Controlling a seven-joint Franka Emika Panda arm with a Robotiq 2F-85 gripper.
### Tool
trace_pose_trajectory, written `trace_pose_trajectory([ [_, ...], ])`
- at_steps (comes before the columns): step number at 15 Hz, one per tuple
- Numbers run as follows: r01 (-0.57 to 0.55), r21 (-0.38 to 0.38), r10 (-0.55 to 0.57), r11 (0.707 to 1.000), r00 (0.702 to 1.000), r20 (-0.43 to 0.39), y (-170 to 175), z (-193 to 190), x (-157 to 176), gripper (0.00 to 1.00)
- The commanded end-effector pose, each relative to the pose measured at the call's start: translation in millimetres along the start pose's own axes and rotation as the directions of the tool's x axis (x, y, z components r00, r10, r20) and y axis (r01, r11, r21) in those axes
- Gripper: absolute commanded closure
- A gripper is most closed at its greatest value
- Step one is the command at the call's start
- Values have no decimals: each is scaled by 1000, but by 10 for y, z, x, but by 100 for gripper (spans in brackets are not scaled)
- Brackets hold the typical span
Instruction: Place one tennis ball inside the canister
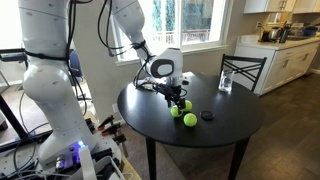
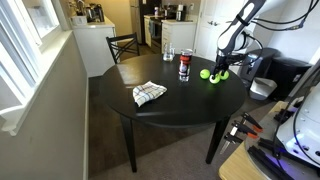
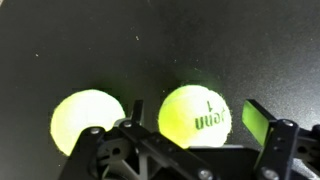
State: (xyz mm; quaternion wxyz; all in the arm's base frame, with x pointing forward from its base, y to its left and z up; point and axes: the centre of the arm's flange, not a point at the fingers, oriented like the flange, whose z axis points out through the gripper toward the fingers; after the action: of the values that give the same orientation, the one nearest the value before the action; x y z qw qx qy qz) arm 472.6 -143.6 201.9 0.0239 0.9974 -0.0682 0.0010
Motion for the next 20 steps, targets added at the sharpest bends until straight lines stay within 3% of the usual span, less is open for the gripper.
trace_pose_trajectory([
  [1,-1,-18,1,1000,1000,2,35,2,-69,0],
  [8,1,-32,-2,999,1000,-16,39,199,10,0],
  [20,24,-54,-27,998,997,-69,-34,184,153,0],
])
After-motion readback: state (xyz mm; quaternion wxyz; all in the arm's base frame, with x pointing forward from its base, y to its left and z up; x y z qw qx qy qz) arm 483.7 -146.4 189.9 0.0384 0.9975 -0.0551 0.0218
